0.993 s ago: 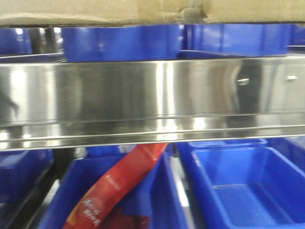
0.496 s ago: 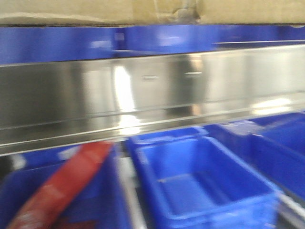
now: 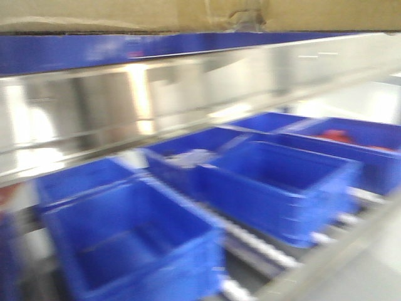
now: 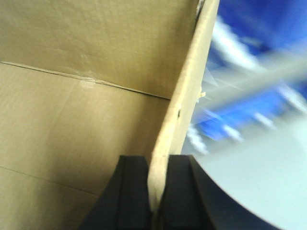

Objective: Grab carton from right shelf to conveyor
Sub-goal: 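Hold the carton with both grippers while the base backs away from the shelf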

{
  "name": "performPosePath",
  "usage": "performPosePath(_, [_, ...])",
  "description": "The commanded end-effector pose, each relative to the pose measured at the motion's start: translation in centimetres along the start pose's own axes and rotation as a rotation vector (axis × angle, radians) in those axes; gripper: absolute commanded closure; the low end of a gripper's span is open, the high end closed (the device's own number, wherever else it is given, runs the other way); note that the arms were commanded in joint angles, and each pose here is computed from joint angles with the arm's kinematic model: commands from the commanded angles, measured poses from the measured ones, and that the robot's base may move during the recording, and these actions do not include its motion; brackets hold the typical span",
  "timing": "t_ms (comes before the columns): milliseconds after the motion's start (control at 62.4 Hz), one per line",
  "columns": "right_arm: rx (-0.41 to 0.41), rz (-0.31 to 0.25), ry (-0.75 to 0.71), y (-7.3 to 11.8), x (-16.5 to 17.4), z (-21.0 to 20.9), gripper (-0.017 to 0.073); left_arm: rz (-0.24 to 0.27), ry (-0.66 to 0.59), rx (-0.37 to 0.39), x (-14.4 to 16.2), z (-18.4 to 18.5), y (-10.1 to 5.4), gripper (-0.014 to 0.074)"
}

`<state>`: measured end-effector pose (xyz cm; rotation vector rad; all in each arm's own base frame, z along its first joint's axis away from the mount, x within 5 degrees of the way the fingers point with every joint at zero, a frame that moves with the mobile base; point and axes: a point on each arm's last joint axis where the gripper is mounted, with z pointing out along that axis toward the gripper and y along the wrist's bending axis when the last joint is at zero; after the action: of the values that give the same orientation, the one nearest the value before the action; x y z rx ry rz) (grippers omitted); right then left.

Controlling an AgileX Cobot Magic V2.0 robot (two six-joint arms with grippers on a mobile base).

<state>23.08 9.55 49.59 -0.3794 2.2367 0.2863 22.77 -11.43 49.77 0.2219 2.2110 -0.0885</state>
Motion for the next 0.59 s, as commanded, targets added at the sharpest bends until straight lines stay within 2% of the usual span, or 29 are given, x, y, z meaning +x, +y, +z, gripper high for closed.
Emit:
performPosePath(0, [-0.025,-0.006,-0.057,0.21,-0.44,-0.28,0.0627,0.006,-0.056,0.061,-0.41,-0.56,-0.62,0.0610])
performPosePath(577, [-0.025,-0.006,-0.057,0.21,-0.44,-0.28,0.0627,0.007,-0.057,0.058,-0.42,-0.56,-0.59,0.0610])
